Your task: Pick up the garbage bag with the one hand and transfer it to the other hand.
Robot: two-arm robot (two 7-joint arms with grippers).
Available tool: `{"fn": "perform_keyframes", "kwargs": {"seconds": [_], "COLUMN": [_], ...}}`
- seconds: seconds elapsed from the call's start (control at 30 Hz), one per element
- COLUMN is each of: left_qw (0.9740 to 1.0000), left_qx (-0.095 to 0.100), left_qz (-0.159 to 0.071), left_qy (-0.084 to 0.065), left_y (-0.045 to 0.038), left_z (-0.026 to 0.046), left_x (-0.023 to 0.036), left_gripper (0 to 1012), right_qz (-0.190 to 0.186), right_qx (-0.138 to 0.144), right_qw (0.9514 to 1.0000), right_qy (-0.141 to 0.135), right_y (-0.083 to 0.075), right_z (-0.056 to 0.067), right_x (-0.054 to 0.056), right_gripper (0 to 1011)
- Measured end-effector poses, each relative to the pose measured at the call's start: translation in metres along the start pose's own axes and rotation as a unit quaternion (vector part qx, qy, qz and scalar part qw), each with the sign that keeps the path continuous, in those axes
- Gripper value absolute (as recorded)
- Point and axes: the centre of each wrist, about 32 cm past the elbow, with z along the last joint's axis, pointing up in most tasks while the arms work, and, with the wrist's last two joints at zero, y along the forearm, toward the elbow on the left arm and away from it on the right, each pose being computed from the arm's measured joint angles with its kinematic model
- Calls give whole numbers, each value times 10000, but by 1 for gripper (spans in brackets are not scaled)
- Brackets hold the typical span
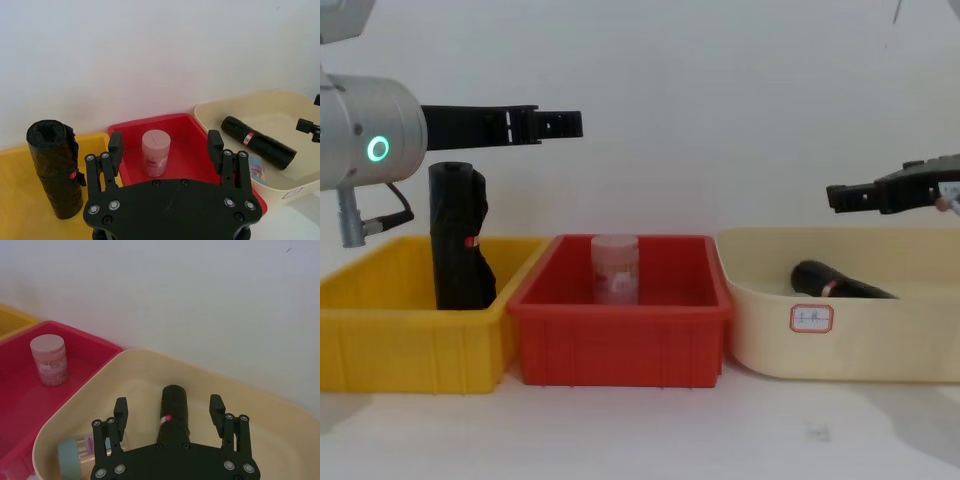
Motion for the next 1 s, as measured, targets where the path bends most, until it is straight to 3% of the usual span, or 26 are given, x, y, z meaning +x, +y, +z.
{"fn": "perform_keyframes", "kwargs": {"seconds": [0.2,0.7,1.0], "left_qw": [10000,10000,10000], "left_qx": [0,0,0], "left_qz": [0,0,0], "left_qy": [0,0,0], "left_y": [0,0,0], "left_z": [0,0,0], "left_x": [0,0,0], "left_gripper": [1001,1001,1001], "right_qz": [66,502,637], "right_qx": [44,237,281], "right_qw": [9999,9963,9943], "right_qy": [114,659,806], "right_y": [-32,-209,-259], "right_z": [-24,-144,-174], "right_x": [-46,-353,-457], "right_gripper": [999,999,1000]}}
